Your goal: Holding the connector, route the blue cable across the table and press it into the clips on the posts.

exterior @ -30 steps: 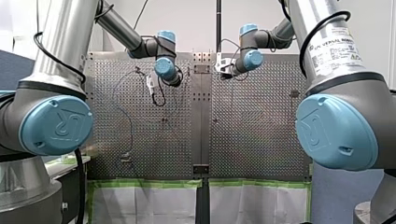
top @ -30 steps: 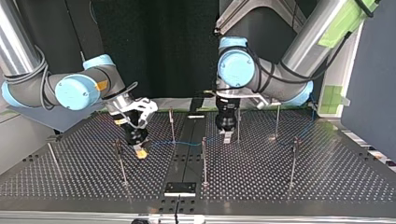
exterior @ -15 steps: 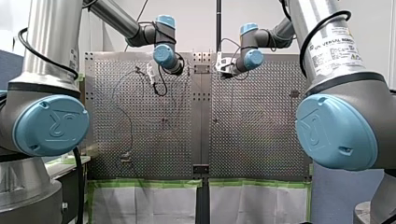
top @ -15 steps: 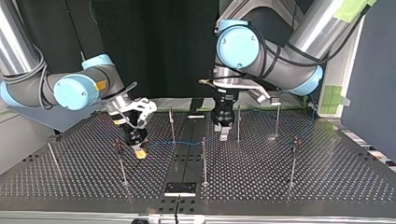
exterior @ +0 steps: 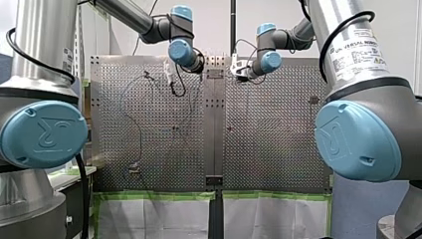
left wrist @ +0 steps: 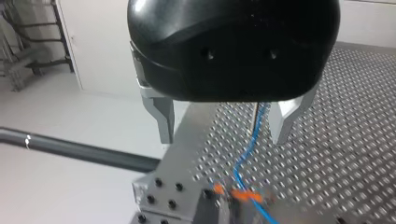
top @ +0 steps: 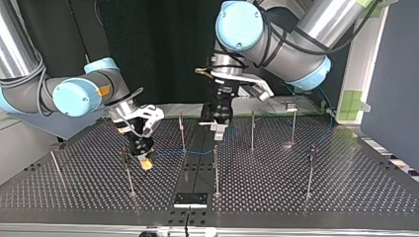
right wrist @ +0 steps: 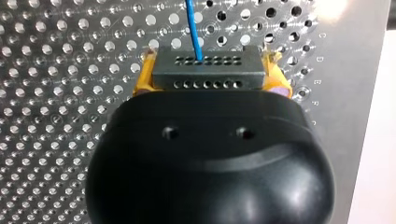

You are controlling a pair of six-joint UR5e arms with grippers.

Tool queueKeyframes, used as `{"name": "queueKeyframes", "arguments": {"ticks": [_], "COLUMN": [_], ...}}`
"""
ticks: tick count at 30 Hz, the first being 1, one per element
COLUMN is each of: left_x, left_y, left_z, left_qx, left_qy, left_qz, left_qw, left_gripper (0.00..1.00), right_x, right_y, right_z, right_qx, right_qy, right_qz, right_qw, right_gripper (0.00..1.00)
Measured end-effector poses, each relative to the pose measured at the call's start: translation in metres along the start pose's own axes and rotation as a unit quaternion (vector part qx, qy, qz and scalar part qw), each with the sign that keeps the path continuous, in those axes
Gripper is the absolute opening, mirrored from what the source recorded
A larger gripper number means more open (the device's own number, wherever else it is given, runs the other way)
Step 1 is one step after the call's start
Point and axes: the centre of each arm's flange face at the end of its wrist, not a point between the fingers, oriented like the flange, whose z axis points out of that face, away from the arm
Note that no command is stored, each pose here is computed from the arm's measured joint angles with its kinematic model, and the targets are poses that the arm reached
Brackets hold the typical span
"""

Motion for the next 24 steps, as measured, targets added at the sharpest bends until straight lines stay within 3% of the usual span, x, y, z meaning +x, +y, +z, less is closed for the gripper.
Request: {"name": "queueKeyframes", "arguments": {"ticks": [8,15,24], "left_x": [-0.017,-0.015,0.001], "left_y": [-0.031,-0.057,-0.064], "left_z": [-0.007,-0.011,0.014], "left_qx": [0.006,0.01,-0.012], "left_qy": [-0.023,-0.006,0.02], "left_qz": [-0.005,0.014,0.046], "left_qw": [0.9997,0.9998,0.9987], "left_gripper": [1.0,1.0,1.0], "right_x": [0.0,0.0,0.0], "right_y": [0.0,0.0,0.0], "right_z": [0.0,0.0,0.0], "right_qx": [0.0,0.0,0.0], "right_qy": [0.0,0.0,-0.001], "right_qz": [0.0001,0.0004,0.0011], "right_qw": [1.0,1.0,1.0], "right_gripper": [0.0,0.0,0.0]}}
